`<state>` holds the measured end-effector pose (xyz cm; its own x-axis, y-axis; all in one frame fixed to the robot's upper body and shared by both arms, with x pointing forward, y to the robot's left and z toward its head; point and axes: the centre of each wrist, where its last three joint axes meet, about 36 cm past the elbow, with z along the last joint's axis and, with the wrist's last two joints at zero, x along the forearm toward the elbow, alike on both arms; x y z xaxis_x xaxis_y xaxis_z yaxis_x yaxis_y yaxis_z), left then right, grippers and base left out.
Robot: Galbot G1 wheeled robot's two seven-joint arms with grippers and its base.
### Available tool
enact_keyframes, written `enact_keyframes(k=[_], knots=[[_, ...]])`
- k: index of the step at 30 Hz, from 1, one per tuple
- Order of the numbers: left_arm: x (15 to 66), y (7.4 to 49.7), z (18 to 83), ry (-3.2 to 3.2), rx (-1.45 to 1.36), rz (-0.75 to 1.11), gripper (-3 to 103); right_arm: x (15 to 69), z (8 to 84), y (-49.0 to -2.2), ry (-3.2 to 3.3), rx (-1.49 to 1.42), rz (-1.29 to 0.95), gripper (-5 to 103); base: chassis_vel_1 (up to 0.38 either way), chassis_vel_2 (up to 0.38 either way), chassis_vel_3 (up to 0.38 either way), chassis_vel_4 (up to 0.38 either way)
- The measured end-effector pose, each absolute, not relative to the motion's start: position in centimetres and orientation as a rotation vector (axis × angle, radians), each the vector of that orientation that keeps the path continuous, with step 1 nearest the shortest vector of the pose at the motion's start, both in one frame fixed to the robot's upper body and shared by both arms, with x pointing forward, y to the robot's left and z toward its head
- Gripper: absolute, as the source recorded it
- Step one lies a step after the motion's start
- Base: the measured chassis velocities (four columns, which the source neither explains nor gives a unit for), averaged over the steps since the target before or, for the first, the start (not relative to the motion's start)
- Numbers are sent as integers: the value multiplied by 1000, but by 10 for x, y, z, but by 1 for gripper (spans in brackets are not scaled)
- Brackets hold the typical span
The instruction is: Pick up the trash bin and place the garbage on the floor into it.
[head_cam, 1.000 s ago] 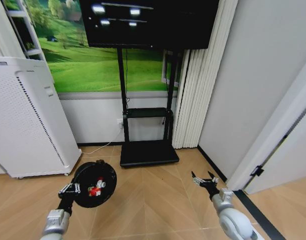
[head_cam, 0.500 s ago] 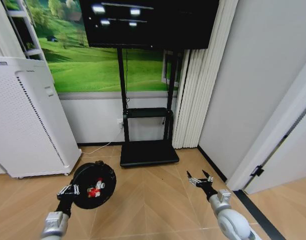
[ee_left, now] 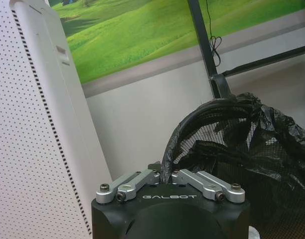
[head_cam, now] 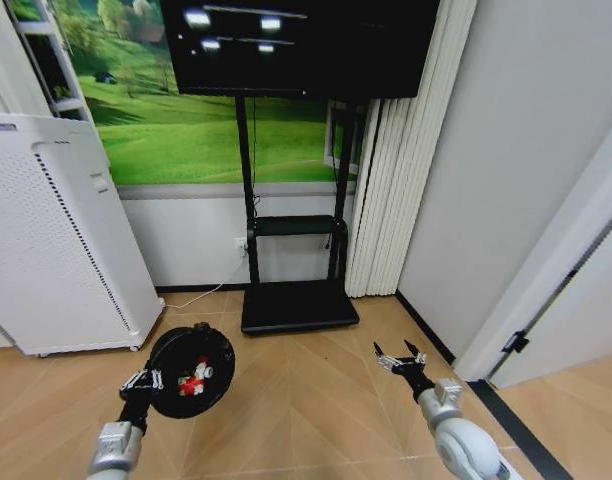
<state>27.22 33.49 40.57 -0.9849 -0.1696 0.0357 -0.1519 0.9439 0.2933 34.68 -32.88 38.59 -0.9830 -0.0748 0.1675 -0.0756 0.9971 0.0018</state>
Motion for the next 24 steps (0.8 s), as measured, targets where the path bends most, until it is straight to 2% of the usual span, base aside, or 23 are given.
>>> enact_keyframes(k=[9,16,24], knots=[[273,332,404,-3036,237,-454,4,347,386,-329,-2971,113,7,100,181,182,-175,-187],[274,331,404,-3036,231,-456,4,347,386,-329,-2971,112,7,100,249,254,-274,-261],[273,331,400,-3033,228,-457,4,347,386,-329,-2971,112,7,100,348,338,-348,-335]])
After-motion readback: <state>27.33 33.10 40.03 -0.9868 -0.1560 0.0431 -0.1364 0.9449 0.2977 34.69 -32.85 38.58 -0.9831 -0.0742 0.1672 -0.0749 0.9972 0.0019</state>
